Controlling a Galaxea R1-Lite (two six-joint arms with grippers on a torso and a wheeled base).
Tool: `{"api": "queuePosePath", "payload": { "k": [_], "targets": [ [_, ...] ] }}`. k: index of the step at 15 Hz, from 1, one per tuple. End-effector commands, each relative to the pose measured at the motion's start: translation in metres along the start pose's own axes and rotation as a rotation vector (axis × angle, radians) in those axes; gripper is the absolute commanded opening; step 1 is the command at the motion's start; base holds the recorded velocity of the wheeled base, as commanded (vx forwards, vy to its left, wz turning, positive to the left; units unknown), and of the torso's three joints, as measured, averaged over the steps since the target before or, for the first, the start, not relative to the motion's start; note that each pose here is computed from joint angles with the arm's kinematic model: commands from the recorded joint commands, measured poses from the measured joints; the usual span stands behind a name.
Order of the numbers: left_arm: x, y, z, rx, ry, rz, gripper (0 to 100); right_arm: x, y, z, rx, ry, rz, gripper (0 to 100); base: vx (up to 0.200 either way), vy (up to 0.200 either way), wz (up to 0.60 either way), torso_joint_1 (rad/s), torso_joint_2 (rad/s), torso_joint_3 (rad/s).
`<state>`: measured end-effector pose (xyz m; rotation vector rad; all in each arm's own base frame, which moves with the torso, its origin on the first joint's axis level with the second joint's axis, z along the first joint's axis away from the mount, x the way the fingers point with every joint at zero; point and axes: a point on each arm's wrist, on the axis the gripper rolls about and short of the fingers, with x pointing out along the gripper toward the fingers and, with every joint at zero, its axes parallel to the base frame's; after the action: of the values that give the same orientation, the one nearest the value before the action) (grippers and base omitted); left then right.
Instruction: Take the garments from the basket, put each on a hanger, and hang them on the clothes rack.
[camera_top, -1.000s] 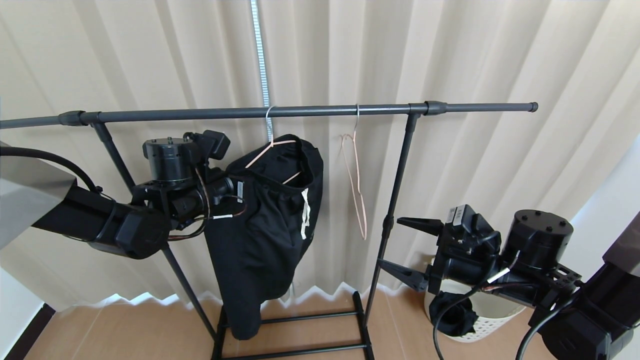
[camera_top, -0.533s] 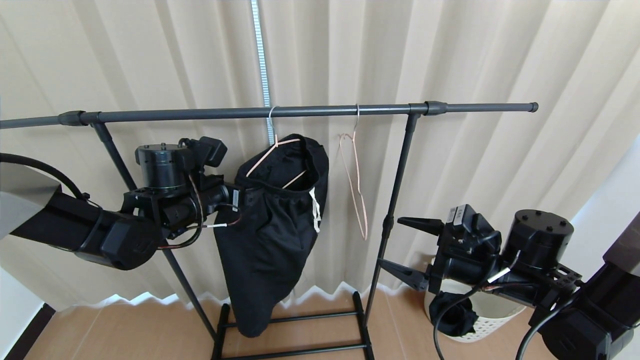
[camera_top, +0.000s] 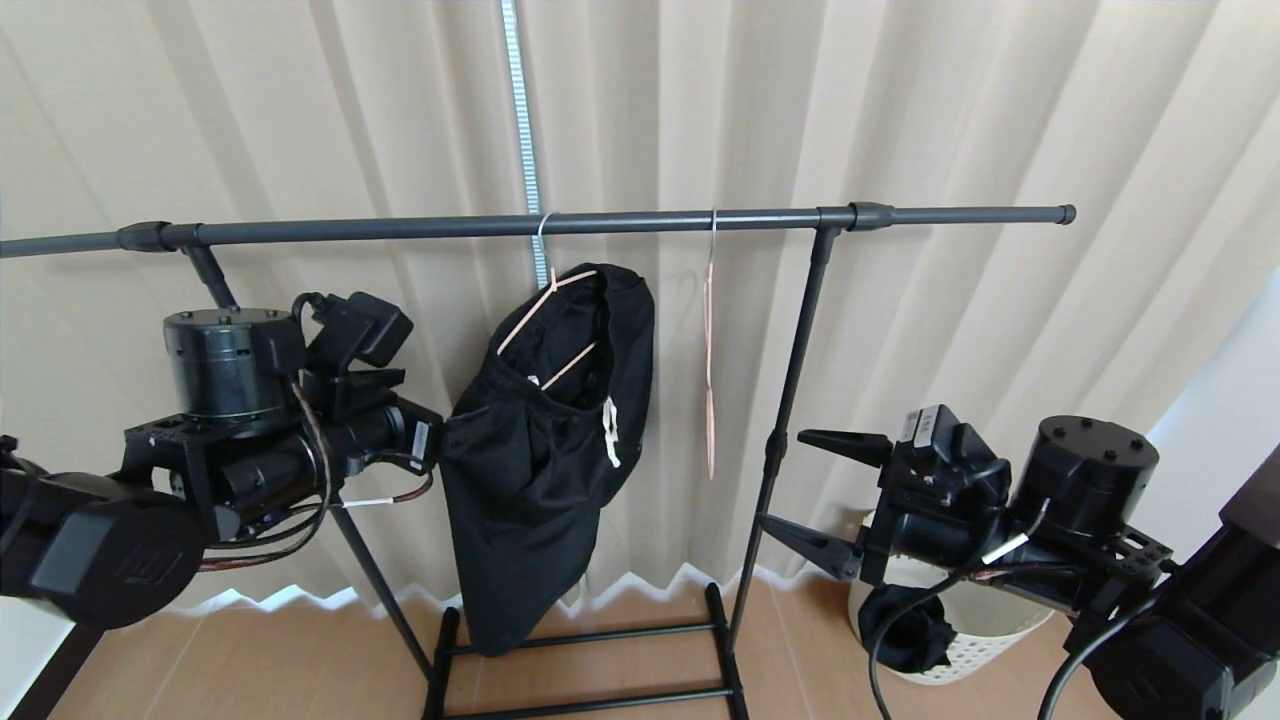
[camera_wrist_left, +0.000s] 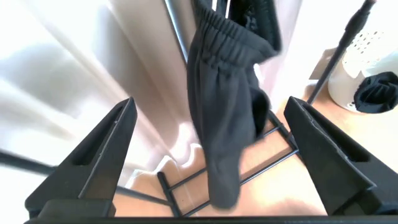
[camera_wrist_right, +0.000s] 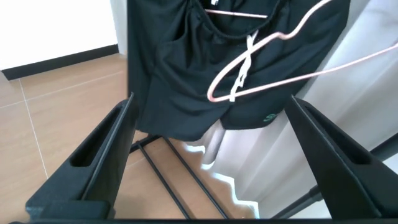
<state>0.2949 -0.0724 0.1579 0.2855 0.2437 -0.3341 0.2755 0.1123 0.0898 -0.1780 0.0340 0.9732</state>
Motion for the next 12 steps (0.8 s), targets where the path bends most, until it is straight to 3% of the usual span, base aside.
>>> {"api": "queuePosePath", "payload": {
  "k": [1, 3, 4, 5, 6, 7, 8, 10, 12],
  "targets": [
    [-0.044, -0.001, 0.009, 0.000, -0.064, 0.012, 100, -0.003, 0.001, 0.007, -0.014, -0.019, -0.003, 100, 0.000, 0.000, 0.00, 0.000, 0.00, 0.000],
    [-0.081, -0.004, 0.004, -0.003, -0.091, 0.019, 100, -0.009, 0.001, 0.023, -0.026, -0.054, -0.046, 100, 0.000, 0.000, 0.00, 0.000, 0.00, 0.000],
    [-0.084, -0.005, 0.002, -0.003, -0.091, 0.019, 100, -0.010, 0.001, 0.025, -0.027, -0.057, -0.055, 100, 0.000, 0.000, 0.00, 0.000, 0.00, 0.000],
    [-0.121, -0.005, -0.006, -0.008, -0.127, 0.051, 100, -0.021, 0.003, 0.051, 0.010, -0.111, -0.164, 100, 0.000, 0.000, 0.00, 0.000, 0.00, 0.000],
    [-0.139, -0.003, -0.012, -0.009, -0.148, 0.082, 100, -0.030, 0.006, 0.065, 0.018, -0.116, -0.229, 100, 0.000, 0.000, 0.00, 0.000, 0.00, 0.000],
    [-0.147, -0.003, -0.014, -0.011, -0.162, 0.090, 100, -0.034, 0.006, 0.071, 0.023, -0.107, -0.257, 100, 0.000, 0.000, 0.00, 0.000, 0.00, 0.000],
    [-0.169, 0.000, -0.021, -0.042, -0.197, 0.121, 100, -0.046, 0.008, 0.092, 0.043, -0.070, -0.367, 100, 0.000, 0.000, 0.00, 0.000, 0.00, 0.000],
    [-0.184, 0.001, -0.030, -0.084, -0.212, 0.148, 100, -0.066, 0.021, 0.102, 0.074, 0.007, -0.480, 100, 0.000, 0.000, 0.00, 0.000, 0.00, 0.000],
    [-0.197, -0.005, -0.050, -0.145, -0.206, 0.105, 100, -0.102, 0.051, 0.105, 0.091, 0.060, -0.498, 100, 0.000, 0.000, 0.00, 0.000, 0.00, 0.000]
  ]
}}
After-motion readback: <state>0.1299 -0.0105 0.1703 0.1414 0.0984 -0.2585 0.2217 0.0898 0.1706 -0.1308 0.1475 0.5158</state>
